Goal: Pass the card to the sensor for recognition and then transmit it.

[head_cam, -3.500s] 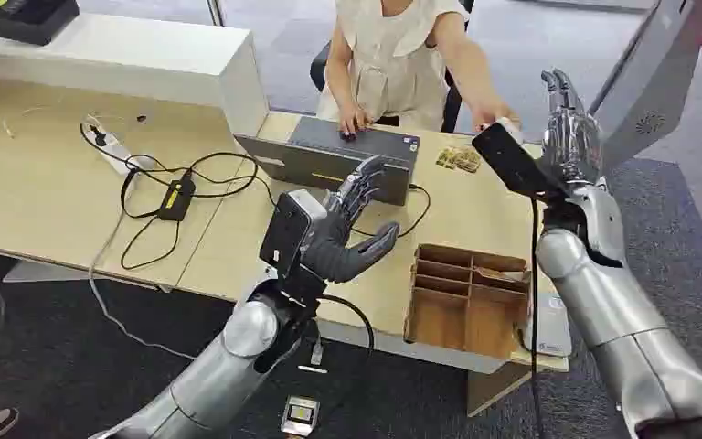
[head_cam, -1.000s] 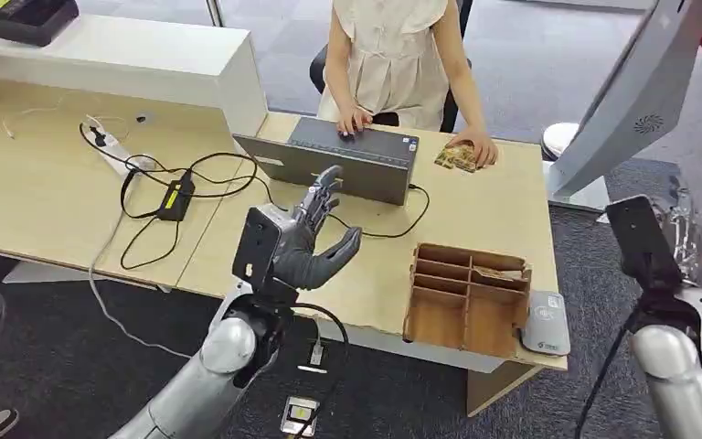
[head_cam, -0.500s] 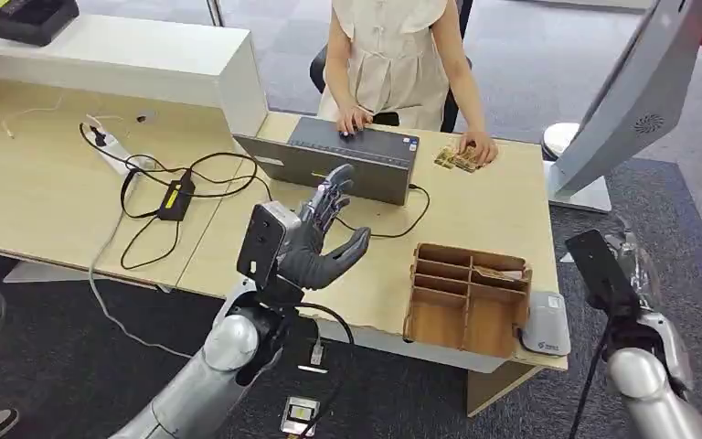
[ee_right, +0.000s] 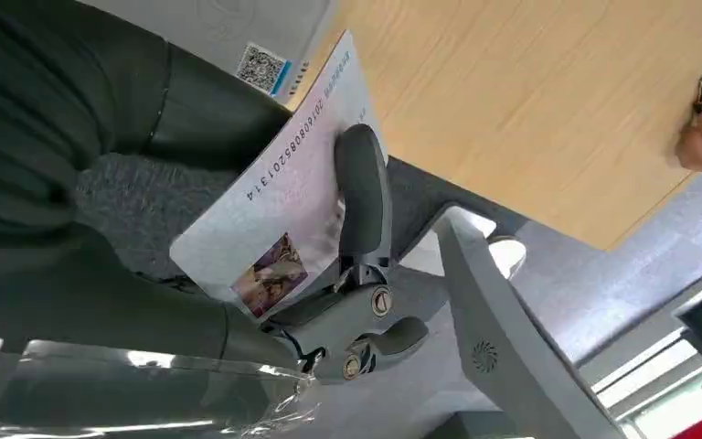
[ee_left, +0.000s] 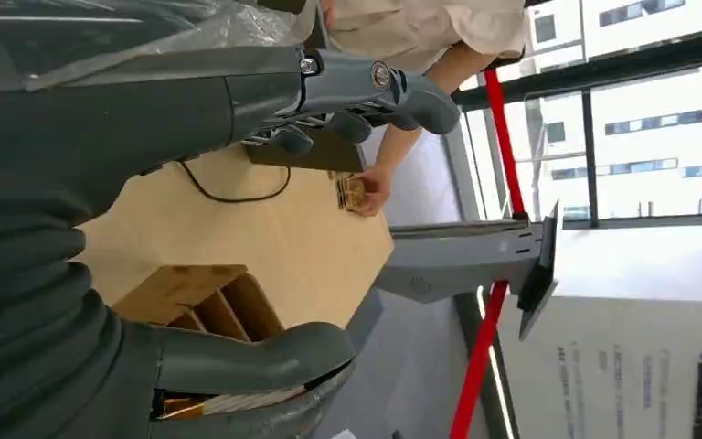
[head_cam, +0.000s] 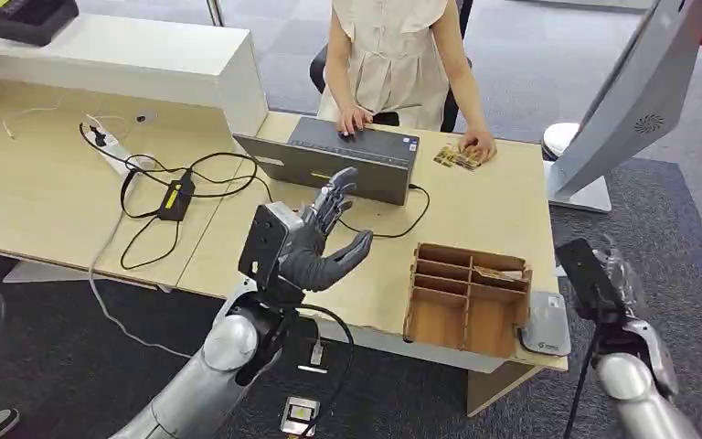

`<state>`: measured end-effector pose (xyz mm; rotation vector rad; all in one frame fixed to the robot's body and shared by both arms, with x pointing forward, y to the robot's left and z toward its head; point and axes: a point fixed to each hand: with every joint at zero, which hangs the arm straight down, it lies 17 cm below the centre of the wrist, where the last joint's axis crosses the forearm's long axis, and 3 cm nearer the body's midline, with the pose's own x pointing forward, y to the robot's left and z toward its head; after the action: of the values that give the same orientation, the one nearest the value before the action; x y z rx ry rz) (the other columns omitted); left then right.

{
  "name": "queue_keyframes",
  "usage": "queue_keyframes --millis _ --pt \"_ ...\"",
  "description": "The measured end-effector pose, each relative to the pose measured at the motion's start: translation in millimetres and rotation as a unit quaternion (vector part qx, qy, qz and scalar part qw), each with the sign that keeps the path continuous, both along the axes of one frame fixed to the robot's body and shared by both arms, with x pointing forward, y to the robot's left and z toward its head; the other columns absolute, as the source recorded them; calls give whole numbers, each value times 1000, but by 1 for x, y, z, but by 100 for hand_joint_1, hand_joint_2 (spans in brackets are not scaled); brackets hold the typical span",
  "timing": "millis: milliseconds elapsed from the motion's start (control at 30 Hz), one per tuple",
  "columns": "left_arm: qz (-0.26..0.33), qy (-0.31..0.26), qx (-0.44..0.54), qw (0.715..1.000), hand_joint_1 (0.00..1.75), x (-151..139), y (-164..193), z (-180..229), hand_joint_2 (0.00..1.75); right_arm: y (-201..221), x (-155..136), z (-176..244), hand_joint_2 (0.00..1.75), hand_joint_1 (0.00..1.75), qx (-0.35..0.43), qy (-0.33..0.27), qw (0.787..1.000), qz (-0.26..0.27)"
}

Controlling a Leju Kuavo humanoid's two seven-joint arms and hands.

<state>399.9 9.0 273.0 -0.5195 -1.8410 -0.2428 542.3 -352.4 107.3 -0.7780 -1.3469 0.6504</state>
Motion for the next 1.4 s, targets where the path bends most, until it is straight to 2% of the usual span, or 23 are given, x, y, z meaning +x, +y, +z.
queue_keyframes --millis 500,1133,1400 --pt "15 9 0 1000 0 0 9 -6 175 -3 -24 -47 175 175 -6 48 999 -1" --pt "14 13 3 1000 0 -1 9 -7 175 4 -34 -60 175 175 -29 69 997 9" --pt "13 19 5 1000 0 -2 9 -12 175 4 -43 -76 175 175 -53 95 994 15"
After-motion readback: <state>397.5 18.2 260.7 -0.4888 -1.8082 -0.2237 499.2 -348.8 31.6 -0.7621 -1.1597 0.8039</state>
